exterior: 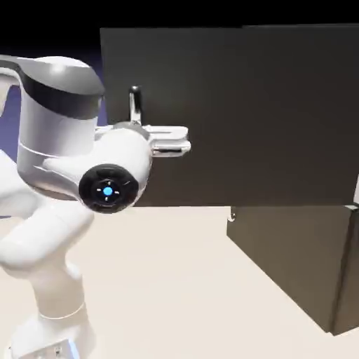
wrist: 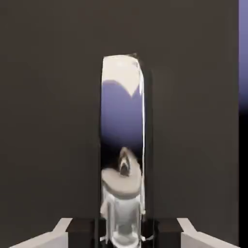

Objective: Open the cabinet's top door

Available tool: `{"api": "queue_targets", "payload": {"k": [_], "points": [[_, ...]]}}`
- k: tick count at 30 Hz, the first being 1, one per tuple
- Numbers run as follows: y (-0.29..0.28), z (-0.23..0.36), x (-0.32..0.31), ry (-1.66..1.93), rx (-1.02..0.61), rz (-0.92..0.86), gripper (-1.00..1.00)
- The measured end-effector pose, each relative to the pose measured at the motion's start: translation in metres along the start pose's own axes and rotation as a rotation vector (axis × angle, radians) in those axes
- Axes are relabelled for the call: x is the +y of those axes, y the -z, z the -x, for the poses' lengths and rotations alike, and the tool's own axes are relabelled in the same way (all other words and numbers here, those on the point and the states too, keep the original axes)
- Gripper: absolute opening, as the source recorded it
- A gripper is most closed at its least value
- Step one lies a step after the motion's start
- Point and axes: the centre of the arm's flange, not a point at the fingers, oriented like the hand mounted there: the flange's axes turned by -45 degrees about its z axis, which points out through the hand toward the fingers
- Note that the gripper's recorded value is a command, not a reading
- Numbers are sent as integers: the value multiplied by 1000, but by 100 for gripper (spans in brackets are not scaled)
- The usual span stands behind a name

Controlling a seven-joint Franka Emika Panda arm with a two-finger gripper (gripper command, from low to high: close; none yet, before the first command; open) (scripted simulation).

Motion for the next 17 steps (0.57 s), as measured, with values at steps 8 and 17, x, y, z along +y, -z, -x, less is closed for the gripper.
{"api": "queue_targets", "payload": {"k": [8,17], "points": [[68,0,-27,0,0,149,-100],[120,0,-57,0,0,272,-100]]}}
